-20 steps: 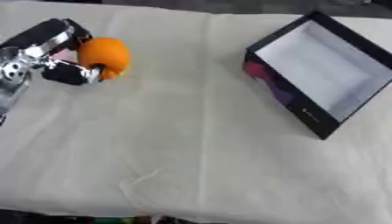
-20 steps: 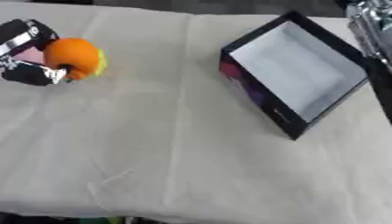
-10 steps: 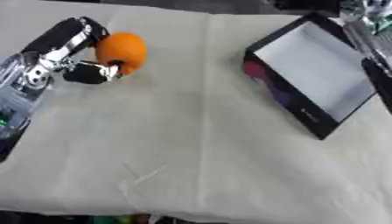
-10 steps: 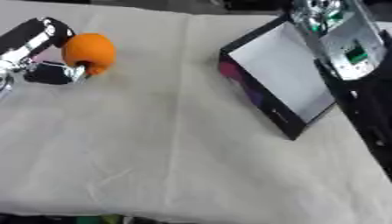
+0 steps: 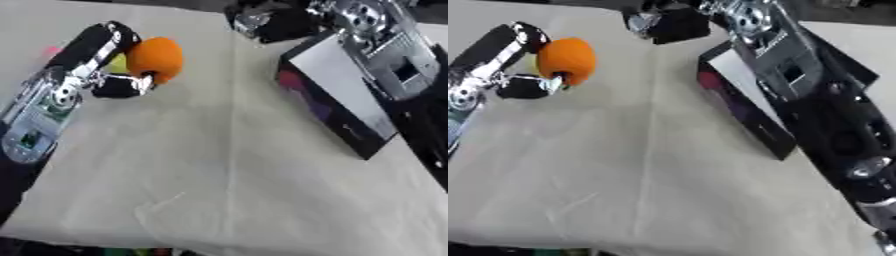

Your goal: Pick up the objects with one hand, pass them to the other hand, and then place them into the box on the other side of the table.

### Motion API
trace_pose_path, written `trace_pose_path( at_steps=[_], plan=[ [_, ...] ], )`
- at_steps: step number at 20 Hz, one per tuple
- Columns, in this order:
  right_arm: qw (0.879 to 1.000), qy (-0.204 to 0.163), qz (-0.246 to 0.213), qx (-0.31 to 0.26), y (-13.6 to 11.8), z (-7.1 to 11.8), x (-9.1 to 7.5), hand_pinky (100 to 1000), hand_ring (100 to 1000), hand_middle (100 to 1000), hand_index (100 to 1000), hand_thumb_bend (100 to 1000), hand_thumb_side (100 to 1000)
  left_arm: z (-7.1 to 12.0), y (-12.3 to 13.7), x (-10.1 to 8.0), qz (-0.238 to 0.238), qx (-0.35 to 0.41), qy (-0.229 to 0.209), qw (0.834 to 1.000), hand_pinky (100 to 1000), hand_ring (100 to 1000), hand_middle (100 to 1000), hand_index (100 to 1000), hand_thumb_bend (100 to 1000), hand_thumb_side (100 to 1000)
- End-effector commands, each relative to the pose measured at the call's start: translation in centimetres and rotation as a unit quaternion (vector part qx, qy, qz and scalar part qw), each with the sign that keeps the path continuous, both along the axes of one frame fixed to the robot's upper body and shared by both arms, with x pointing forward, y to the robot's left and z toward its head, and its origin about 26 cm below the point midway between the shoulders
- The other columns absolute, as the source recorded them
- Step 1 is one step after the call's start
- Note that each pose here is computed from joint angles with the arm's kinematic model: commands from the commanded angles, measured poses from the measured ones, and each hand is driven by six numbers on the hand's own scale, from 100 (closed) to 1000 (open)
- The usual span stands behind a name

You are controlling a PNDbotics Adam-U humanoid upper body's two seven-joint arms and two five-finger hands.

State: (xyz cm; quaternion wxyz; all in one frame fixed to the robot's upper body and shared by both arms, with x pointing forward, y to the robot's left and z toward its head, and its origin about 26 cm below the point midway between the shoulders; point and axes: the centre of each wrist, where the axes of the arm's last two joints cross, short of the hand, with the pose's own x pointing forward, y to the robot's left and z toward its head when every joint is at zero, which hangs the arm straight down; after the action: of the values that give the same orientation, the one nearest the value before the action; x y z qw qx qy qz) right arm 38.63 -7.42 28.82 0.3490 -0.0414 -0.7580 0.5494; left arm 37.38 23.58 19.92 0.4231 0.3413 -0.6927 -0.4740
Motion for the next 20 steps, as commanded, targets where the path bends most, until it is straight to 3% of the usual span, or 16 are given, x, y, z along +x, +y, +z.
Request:
trace_pose_path(
  at_steps=[1,6,20],
  plan=[
    [1.0,-0.016,0.019,-0.006,1.5,0.9,-0.4,866,793,833,848,118,437,0.7,-0.5,0.0,-0.01,0.004,-0.021,1.0,699,577,503,562,180,154],
    [0.999,-0.011,0.041,-0.027,3.0,0.5,-0.6,867,797,838,853,124,440,0.5,-1.3,0.2,-0.02,0.003,-0.034,0.999,697,576,501,561,183,151],
    [0.997,0.02,0.041,-0.069,3.3,-1.2,0.5,878,829,873,871,211,391,0.3,-1.5,0.1,-0.017,-0.014,-0.038,0.999,686,564,493,553,195,143]
  ],
)
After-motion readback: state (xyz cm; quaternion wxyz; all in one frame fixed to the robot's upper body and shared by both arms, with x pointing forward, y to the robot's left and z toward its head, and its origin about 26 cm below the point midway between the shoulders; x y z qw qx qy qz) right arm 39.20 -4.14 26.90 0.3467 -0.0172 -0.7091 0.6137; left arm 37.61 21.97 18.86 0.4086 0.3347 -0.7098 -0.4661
